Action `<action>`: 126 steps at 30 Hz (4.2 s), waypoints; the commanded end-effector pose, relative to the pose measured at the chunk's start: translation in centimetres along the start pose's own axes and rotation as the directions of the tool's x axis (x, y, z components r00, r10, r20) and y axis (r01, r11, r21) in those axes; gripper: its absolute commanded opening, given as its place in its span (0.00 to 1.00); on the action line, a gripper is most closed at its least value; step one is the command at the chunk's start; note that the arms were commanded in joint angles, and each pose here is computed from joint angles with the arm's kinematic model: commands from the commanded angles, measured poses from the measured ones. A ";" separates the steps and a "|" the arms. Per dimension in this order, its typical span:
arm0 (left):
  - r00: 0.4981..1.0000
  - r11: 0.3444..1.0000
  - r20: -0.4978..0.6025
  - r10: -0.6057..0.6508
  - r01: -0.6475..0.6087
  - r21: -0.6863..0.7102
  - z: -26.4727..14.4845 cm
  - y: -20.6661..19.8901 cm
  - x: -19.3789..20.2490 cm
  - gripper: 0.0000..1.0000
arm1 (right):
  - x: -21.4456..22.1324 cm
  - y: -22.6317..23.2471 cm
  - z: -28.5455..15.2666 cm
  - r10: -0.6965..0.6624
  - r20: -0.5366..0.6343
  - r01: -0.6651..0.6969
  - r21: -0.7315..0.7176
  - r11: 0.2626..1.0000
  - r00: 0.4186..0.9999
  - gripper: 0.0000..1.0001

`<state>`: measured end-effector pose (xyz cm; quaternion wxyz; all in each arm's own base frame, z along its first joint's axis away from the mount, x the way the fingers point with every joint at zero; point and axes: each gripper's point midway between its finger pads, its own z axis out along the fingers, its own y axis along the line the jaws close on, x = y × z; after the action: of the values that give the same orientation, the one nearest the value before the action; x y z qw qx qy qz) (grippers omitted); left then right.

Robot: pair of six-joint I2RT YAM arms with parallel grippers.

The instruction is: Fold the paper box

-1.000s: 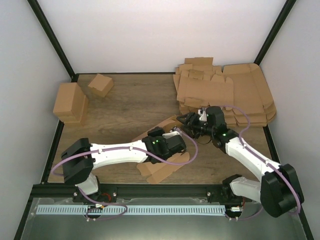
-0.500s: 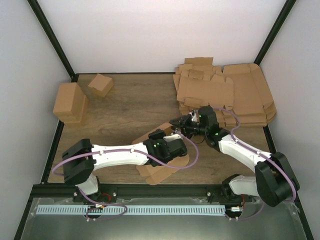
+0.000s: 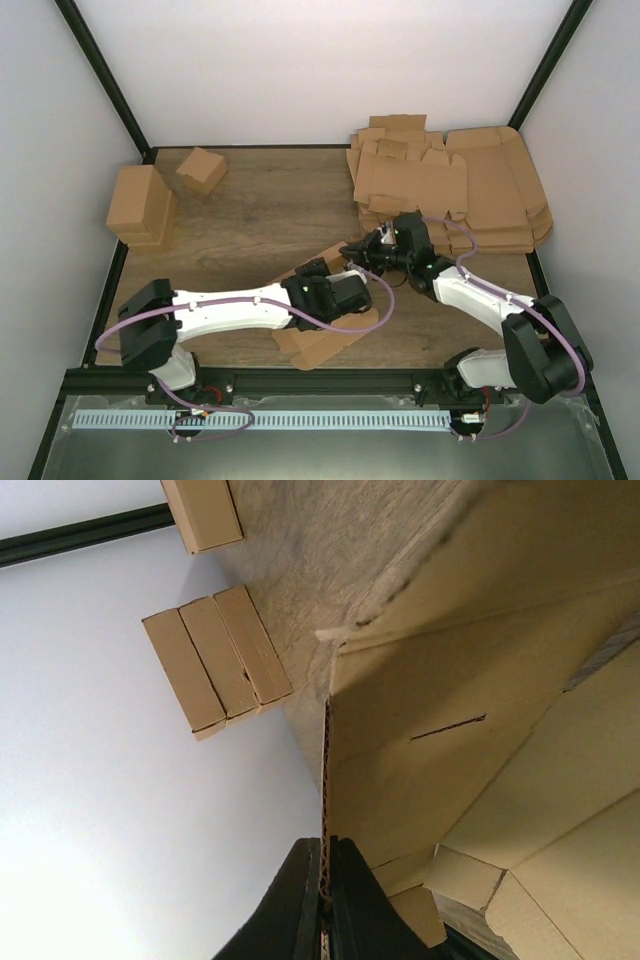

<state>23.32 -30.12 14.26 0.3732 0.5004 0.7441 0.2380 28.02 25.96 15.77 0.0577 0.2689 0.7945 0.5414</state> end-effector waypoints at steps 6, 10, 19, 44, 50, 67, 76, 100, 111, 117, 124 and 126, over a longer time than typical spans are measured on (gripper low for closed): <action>0.881 0.792 0.028 -0.472 0.410 0.452 -5.1 4.2 -2.1 0.95 | 0.1 0.3 0.3 -0.117 -0.006 0.117 -0.014 0.993 0.993 0.01; 0.787 0.600 -0.087 -0.610 0.531 0.598 -3.7 5.8 -0.8 0.95 | 0.4 -0.1 -0.2 -0.210 -0.004 0.210 -0.020 0.978 0.978 0.01; 0.744 0.401 -0.193 -0.640 0.538 0.741 -0.5 5.1 1.6 0.91 | 0.9 -1.9 -0.5 -0.353 -0.008 0.353 -0.020 0.936 0.936 0.01; 0.828 0.297 -0.269 -0.491 0.450 0.842 1.1 -2.1 2.8 0.67 | 0.4 -3.8 0.1 -0.404 -0.015 0.404 0.019 0.914 0.915 0.08; 0.832 0.326 -0.279 -0.480 0.465 0.823 1.5 -2.4 3.2 0.62 | 0.3 -4.5 0.0 -0.399 -0.013 0.399 0.040 0.916 0.917 0.11; 0.877 0.454 -0.244 -0.414 0.432 0.780 1.4 -3.8 3.0 0.55 | 0.0 -5.0 -1.3 -0.513 0.005 0.509 0.118 0.853 0.858 0.38; 0.880 0.470 -0.220 -0.422 0.420 0.776 0.7 -3.2 2.4 0.54 | -0.8 -3.8 -3.8 -0.713 0.038 0.689 0.227 0.688 0.700 0.58; 0.884 0.479 -0.203 -0.421 0.406 0.778 -0.5 -3.4 1.1 0.51 | 0.5 -7.4 -1.5 -0.699 -0.156 0.716 0.193 0.671 0.698 0.18; 0.897 0.484 -0.191 -0.399 0.383 0.787 -1.9 -4.7 0.5 0.51 | 2.3 -8.0 -2.6 -0.659 -0.167 0.679 0.144 0.720 0.733 0.18; 0.901 0.493 -0.178 -0.395 0.372 0.787 -2.5 -5.1 0.0 0.50 | 2.8 -7.9 -2.6 -0.657 -0.180 0.679 0.113 0.725 0.732 0.18; 0.908 0.513 -0.162 -0.387 0.358 0.780 -3.2 -5.1 -0.6 0.50 | 3.6 -8.2 -2.6 -0.629 -0.206 0.654 0.088 0.751 0.750 0.12; 0.909 0.521 -0.154 -0.388 0.354 0.777 -3.4 -5.1 -0.7 0.50 | 4.1 -8.4 -2.8 -0.609 -0.209 0.633 0.069 0.771 0.765 0.10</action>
<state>17.55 -30.97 10.17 0.1293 0.4420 0.8670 -0.1903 21.70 22.76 9.61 0.1669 -0.0546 0.8883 0.4244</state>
